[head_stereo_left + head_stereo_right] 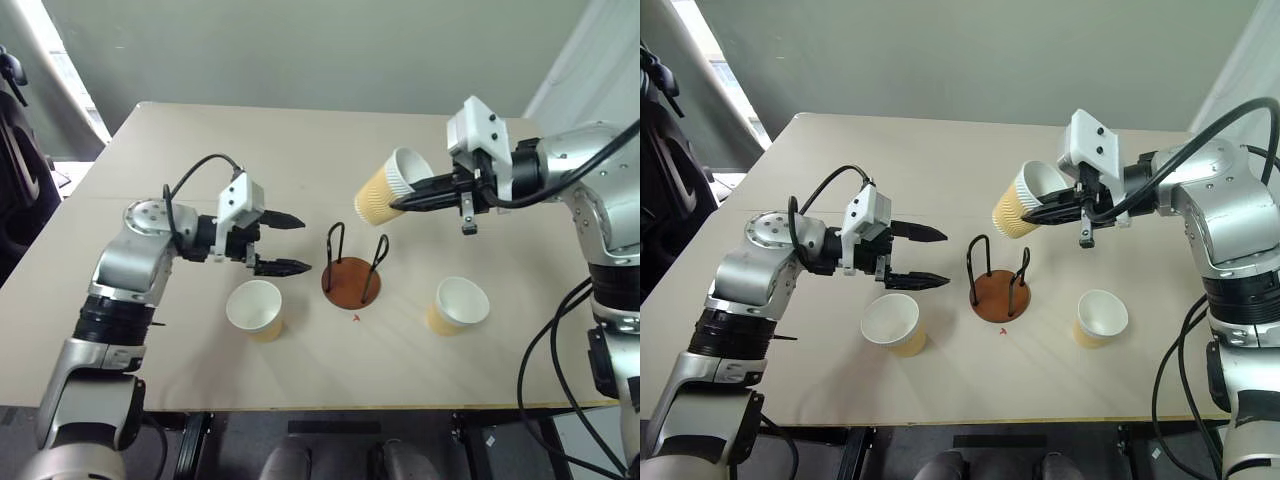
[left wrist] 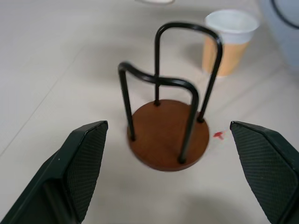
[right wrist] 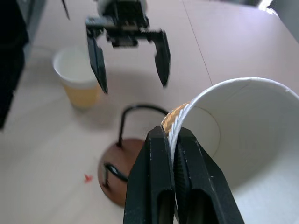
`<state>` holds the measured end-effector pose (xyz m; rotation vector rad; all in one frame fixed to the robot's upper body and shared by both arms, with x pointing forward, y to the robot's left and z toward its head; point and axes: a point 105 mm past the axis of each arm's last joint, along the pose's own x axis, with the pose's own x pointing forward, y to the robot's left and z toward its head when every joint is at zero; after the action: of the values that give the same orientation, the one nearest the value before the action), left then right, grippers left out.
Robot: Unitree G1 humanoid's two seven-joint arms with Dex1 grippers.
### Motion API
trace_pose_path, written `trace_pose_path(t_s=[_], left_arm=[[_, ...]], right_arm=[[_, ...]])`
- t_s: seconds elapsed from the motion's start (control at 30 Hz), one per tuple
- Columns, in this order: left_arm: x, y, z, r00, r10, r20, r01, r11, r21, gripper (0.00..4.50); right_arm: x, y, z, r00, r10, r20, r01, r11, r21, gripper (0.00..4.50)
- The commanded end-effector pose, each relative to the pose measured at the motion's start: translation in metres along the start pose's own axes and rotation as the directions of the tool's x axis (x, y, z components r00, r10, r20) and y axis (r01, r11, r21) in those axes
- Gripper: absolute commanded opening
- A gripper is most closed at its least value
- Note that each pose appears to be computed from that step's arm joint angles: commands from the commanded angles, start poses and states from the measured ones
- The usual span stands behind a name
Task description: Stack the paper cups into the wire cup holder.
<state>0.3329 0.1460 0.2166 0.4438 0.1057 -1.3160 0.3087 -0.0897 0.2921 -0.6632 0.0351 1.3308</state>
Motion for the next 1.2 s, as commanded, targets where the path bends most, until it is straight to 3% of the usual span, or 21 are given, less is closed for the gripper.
trace_pose_path(t_s=[0.03,0.4,1.07,1.2], left_arm=[[-0.016,0.001,0.022,1.0,0.008,0.028,-0.01,0.999,0.05,4.5],[-0.04,0.001,0.035,0.999,0.054,0.007,-0.054,0.996,0.066,4.5],[-0.037,0.002,0.029,0.998,0.068,-0.007,-0.068,0.996,0.06,4.5],[-0.037,0.002,0.029,0.997,0.071,-0.01,-0.07,0.996,0.059,4.5]], right_arm=[[-0.001,0.002,0.016,0.999,-0.005,0.035,0.006,0.999,-0.042,0.06],[0.008,0.014,0.004,0.998,0.069,0.0,-0.069,0.997,-0.038,0.06],[0.024,0.018,-0.025,0.981,0.108,-0.161,-0.141,0.966,-0.214,0.06],[0.027,0.019,-0.02,0.984,0.115,-0.14,-0.145,0.963,-0.226,0.97]])
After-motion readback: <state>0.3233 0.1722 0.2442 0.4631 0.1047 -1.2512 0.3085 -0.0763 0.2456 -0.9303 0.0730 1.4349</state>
